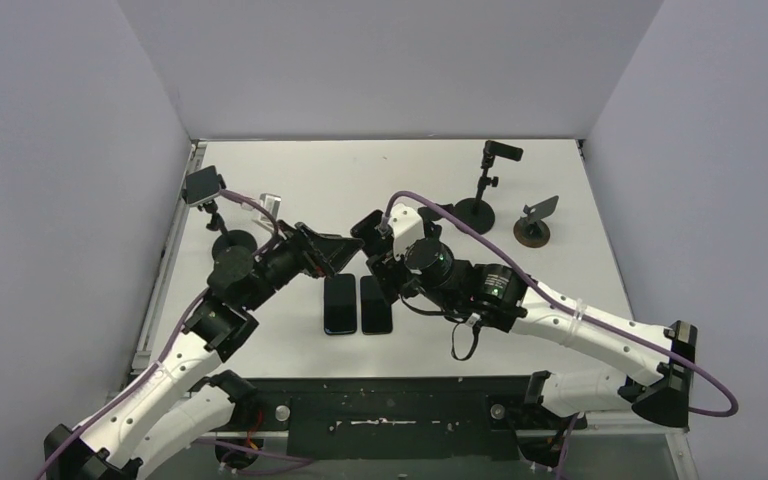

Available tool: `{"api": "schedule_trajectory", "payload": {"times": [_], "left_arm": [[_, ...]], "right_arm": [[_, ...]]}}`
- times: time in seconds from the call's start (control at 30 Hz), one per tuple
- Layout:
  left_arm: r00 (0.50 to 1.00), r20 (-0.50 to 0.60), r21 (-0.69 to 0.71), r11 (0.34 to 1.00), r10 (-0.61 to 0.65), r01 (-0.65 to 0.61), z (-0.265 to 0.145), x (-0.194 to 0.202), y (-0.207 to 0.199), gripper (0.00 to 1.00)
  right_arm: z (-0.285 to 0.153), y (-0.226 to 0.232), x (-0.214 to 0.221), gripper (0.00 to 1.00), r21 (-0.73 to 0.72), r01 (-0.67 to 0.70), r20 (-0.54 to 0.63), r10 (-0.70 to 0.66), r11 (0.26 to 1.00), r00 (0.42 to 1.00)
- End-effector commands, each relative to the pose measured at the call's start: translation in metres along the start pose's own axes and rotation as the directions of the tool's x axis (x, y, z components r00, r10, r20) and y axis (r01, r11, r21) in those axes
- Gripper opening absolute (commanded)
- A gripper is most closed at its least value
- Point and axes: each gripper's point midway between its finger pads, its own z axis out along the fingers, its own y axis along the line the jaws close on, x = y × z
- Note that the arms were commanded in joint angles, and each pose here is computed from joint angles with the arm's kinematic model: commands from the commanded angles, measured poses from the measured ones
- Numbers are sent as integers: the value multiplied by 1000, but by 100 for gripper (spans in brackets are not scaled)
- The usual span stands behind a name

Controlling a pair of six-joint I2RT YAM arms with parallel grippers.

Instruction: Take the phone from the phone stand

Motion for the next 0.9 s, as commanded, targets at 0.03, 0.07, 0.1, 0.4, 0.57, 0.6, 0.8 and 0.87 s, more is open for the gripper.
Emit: {"api": "schedule_trajectory", "payload": {"times": [0.03,0.07,0.1,0.4,0.57,0.6,0.8,0.87], "left_arm": [[1000,-15,90,996,11,-9,3,2,-25,85],[1000,-22,96,995,4,-1,4,4,-25,83],[1000,-29,101,995,-5,8,6,6,-26,81],[996,-59,132,989,-62,69,19,14,-30,61],[994,-76,157,984,-73,85,23,18,-35,44],[994,-76,159,983,-76,87,24,18,-36,44],[991,-84,200,973,-101,116,23,22,-42,16],[991,-91,203,972,-99,116,24,24,-43,4]], "right_arm": [[-6,0,-50,0,51,-104,173,94,993,980],[-5,1,-50,0,57,-107,173,95,993,980],[-5,2,-49,0,59,-107,173,96,992,980],[-1,11,-46,0,61,-123,175,110,991,978],[0,15,-44,0,60,-122,170,110,991,979],[0,15,-43,0,62,-122,168,110,991,980],[1,18,-41,0,62,-122,162,110,991,981],[0,18,-40,0,61,-122,161,111,991,981]]}}
